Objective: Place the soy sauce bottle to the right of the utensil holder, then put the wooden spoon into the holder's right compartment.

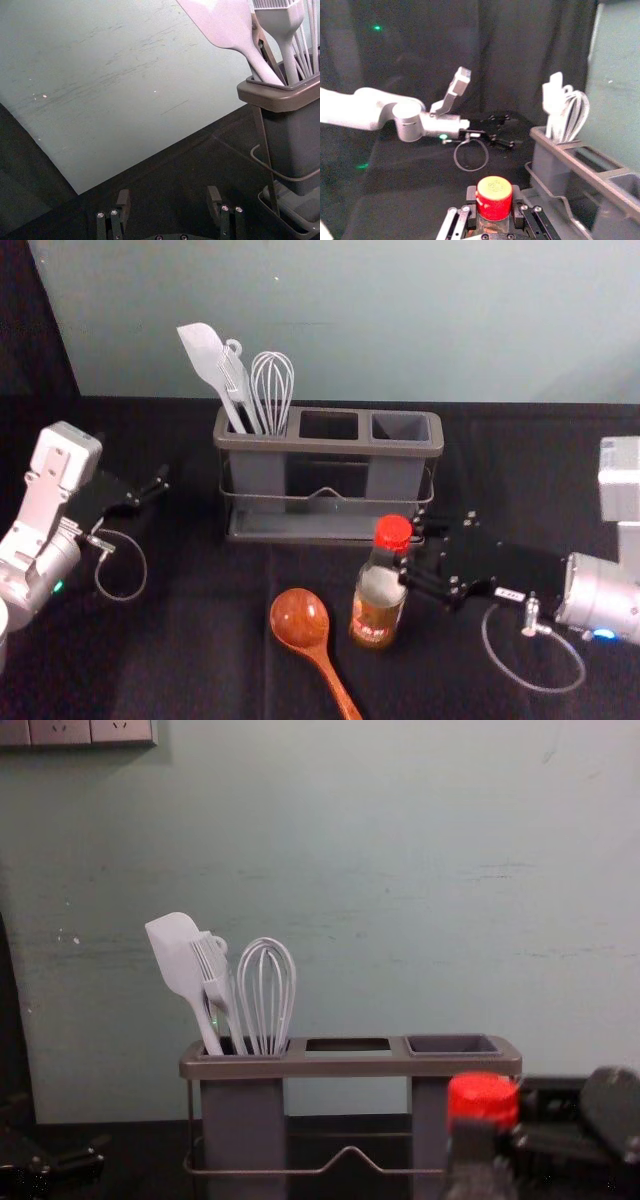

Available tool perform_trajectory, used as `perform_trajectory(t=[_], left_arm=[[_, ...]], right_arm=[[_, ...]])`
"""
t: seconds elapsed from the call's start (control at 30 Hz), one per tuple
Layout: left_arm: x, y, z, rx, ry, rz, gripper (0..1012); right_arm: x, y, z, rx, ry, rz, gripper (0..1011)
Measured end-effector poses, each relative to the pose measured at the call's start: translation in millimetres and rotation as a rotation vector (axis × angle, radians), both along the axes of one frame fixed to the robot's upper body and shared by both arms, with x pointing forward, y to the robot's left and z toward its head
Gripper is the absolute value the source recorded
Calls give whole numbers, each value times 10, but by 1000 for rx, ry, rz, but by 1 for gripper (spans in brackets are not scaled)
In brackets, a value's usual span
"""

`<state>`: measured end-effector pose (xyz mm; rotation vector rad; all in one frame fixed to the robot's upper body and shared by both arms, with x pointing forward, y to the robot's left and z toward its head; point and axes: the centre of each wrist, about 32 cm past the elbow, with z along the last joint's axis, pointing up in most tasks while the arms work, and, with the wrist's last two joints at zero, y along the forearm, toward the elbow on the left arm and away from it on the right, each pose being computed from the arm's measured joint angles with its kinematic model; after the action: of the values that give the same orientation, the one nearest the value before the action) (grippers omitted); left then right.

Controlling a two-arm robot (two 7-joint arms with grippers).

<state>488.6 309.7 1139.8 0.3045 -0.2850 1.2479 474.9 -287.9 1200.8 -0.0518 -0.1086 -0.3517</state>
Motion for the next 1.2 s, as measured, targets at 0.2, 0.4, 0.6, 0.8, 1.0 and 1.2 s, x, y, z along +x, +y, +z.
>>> perform_trajectory(t=[0.2, 0.4, 0.6, 0.8, 1.0, 1.2], left_arm=[[0, 0, 0, 0, 0, 0, 1005], [0, 0, 0, 0, 0, 0, 1005], [0, 0, 0, 0, 0, 0, 1005], [0, 0, 0, 0, 0, 0, 1005], [0, 0, 0, 0, 0, 0, 1005], [0, 0, 0, 0, 0, 0, 1005]], right_arm=[[-29, -197, 161, 10, -31, -65, 392], [-16, -453, 250, 9, -56, -139, 392], [-5, -723, 261, 5, -69, -218, 392], [40, -902, 249, -4, -79, -290, 392], [131, -941, 207, -19, -86, -331, 392], [231, -906, 126, -15, -77, -365, 392]])
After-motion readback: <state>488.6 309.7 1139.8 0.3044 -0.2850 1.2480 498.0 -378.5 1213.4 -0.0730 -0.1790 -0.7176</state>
